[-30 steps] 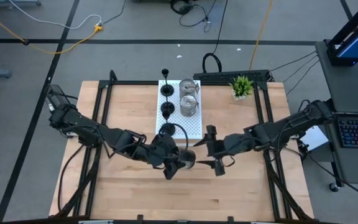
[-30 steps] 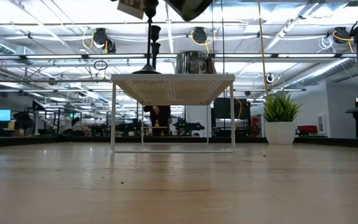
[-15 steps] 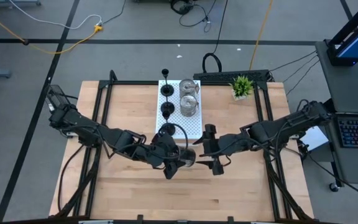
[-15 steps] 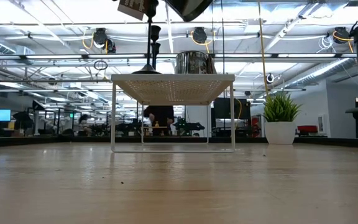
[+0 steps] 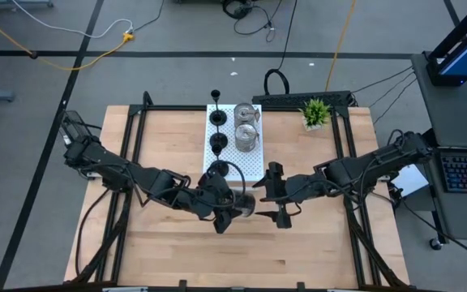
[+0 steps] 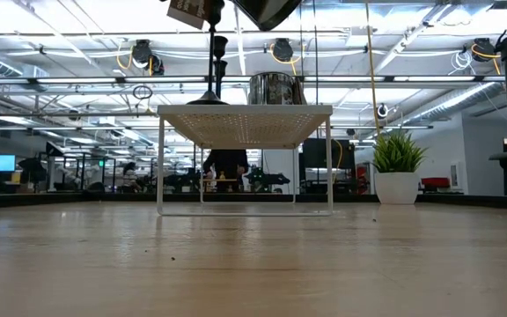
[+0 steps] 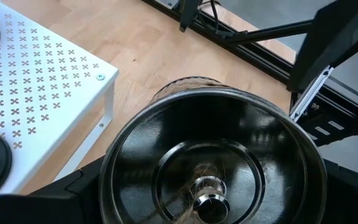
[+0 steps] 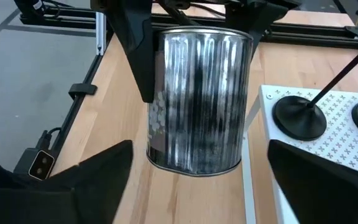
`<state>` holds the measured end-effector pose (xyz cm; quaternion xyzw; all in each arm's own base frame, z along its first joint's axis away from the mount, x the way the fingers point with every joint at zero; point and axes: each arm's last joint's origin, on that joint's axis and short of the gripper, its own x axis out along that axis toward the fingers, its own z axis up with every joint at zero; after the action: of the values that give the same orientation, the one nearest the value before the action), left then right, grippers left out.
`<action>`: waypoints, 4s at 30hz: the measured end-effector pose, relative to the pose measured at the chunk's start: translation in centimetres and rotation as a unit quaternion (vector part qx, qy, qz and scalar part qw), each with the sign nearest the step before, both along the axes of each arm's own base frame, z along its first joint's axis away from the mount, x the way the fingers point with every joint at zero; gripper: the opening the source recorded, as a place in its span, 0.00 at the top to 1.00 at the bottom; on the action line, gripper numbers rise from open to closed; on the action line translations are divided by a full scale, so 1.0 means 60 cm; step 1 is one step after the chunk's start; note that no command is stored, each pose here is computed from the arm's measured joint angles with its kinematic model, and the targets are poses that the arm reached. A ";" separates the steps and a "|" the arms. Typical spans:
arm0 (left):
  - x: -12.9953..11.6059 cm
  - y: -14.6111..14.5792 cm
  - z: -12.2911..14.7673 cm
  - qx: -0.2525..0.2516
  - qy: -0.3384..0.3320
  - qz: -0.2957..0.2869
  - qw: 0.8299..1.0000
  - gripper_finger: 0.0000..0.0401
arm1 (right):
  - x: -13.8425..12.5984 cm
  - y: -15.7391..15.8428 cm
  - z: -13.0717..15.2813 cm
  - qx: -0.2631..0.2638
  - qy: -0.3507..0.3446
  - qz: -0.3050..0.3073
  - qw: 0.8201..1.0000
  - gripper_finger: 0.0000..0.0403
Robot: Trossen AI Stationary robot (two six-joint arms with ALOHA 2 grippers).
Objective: Pick & Place candle stick holders
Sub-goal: Put the silver scented candle on the shelf aligned with the other silver scented candle
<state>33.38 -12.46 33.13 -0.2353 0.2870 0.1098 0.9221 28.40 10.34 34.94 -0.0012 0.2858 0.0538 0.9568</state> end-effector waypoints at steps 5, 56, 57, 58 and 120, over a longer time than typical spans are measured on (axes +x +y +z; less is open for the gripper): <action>0.001 0.002 0.001 0.012 -0.006 0.002 1.000 0.12 | 0.001 0.001 0.001 0.005 -0.004 0.008 1.000 0.02; 0.017 0.018 0.008 0.012 -0.033 -0.007 0.999 0.12 | 0.066 -0.013 -0.034 0.070 -0.014 -0.014 0.997 0.01; 0.017 0.018 0.008 0.012 -0.033 -0.007 0.999 0.12 | 0.066 -0.013 -0.034 0.069 -0.014 -0.015 0.997 0.01; 0.017 0.018 0.008 0.012 -0.033 -0.008 0.999 0.12 | 0.066 -0.013 -0.034 0.069 -0.013 -0.015 0.997 0.01; 0.019 0.022 0.008 0.036 -0.034 -0.020 0.999 0.06 | 0.066 -0.025 -0.048 0.042 0.001 -0.012 0.999 0.12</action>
<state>34.53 -11.15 33.62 -0.1999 0.2565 0.0932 0.9410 32.37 8.86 32.06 0.0425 0.2846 0.0544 0.9562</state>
